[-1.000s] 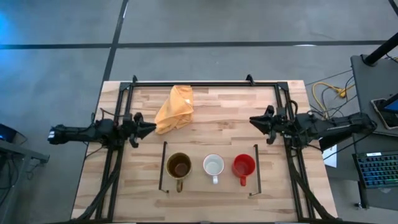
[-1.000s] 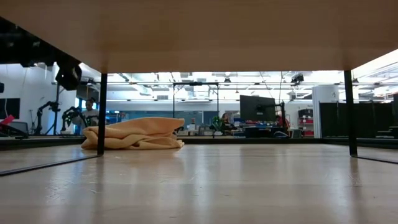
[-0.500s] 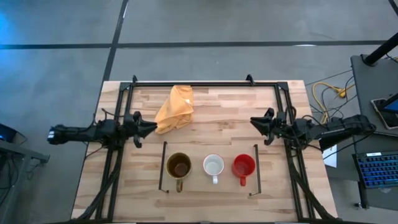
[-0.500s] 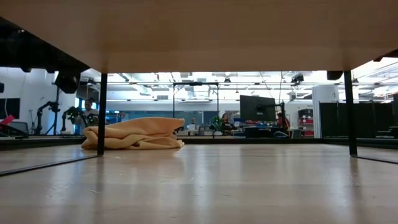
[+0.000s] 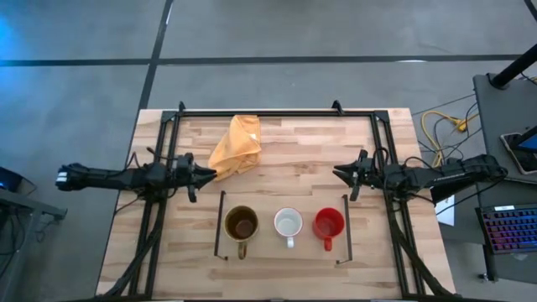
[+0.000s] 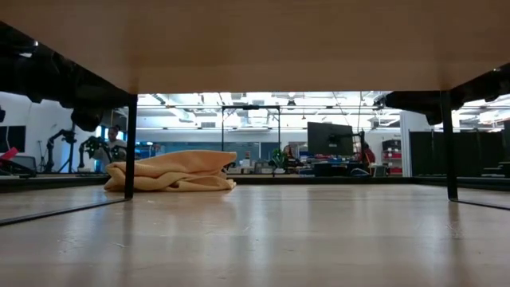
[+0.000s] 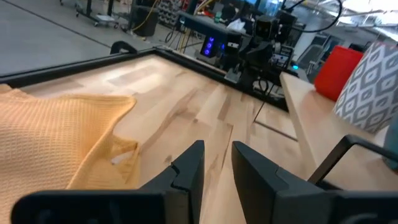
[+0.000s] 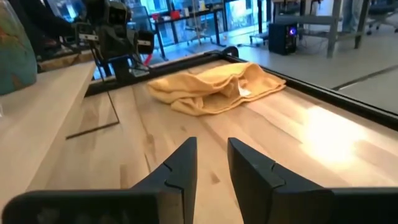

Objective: Stack small to large cups/mugs on shelf
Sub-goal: Return to Home Position

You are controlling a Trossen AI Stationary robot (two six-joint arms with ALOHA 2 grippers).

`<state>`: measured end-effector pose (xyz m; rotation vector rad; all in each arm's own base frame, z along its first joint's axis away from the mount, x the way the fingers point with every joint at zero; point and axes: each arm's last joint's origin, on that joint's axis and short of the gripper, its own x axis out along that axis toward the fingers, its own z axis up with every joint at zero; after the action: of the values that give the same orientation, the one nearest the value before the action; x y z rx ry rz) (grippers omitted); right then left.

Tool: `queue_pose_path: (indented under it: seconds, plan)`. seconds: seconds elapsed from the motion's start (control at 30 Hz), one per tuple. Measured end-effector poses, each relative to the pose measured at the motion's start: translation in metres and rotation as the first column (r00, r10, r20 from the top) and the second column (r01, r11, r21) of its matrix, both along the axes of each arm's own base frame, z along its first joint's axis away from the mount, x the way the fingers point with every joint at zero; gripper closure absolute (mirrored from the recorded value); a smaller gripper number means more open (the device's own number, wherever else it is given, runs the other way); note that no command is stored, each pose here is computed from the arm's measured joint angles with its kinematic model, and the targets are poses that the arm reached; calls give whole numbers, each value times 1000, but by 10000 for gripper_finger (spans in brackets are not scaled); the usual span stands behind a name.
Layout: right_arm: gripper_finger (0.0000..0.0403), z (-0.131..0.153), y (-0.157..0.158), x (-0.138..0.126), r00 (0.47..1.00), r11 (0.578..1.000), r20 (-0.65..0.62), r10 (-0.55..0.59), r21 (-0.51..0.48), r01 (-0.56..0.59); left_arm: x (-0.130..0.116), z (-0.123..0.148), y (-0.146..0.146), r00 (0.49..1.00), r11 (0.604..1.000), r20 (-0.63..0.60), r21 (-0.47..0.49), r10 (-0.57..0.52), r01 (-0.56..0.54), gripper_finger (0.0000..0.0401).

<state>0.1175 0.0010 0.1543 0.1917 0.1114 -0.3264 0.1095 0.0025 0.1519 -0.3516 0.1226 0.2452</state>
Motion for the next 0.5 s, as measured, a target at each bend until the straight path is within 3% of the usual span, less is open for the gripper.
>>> queue_pose_path:
  seconds: [0.5]
  plan:
    - [330, 0, 0, 0, 1000, 1000, -6, 1, -6, -1, 2, -4, 0, 999, 1000, -43, 0, 0, 0, 334]
